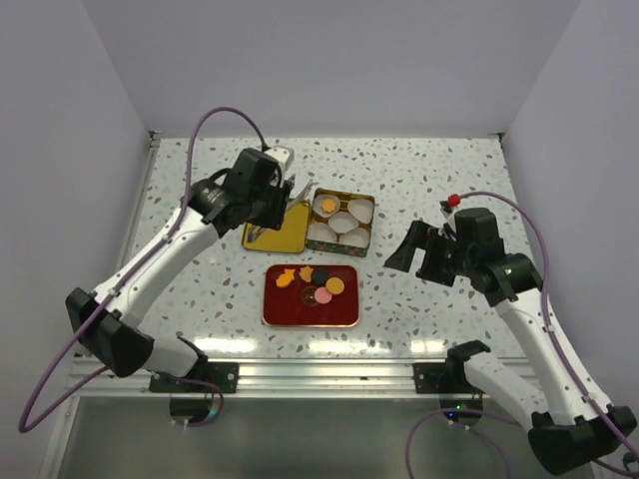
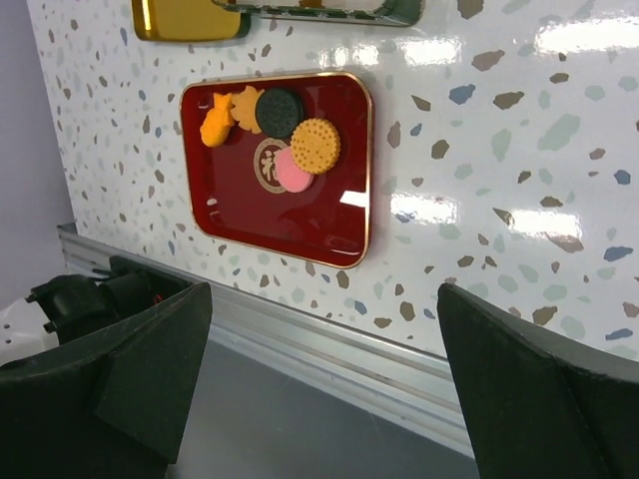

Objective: Pack the cookies

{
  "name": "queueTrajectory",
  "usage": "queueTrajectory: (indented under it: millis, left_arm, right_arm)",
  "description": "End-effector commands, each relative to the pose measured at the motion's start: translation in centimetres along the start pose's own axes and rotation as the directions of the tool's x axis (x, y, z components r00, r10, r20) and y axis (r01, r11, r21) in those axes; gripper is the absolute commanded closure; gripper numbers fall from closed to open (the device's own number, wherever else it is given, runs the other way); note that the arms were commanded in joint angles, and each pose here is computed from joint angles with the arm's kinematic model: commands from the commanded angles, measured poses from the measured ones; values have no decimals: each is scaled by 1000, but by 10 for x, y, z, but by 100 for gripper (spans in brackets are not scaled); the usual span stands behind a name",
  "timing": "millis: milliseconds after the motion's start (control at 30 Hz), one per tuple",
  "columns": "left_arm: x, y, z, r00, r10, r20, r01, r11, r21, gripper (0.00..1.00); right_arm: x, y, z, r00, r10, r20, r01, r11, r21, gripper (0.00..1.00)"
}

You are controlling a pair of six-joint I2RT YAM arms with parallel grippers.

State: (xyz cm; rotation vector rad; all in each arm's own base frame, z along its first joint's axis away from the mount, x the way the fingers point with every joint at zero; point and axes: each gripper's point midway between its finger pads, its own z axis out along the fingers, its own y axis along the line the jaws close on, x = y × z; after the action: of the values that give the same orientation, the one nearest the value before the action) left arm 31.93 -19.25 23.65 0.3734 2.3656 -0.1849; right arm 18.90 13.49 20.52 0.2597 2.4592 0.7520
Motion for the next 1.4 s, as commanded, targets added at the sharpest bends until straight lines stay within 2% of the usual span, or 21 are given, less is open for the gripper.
queueTrajectory:
  millis: [0,233,400,700,1033,1367]
  left_arm:
    - [46,3,-14,994,43,-103,-40,999,32,51]
    - [113,2,-48,986,-46,-163,62,993,96,50]
    - [166,-10,-51,964,-57,-258,93,987,128,51]
    - [190,-9,-61,954,-97,-283,136,983,121,52]
    - [204,2,-55,942,-84,-324,108,993,55,52]
    - [210,0,-47,932,-62,-357,85,995,50,52]
  right_arm:
    - [-12,21,9,999,-33,20,34,994,-101,1]
    - [-17,28,30,1000,-1,-25,-2,991,-132,1]
    - [-20,31,28,999,-26,-42,21,992,-127,1]
    - [1,17,20,998,-17,-61,11,995,-101,1]
    - [14,5,13,998,-11,-56,7,997,-78,1]
    - [13,3,13,998,-15,-54,12,998,-65,1]
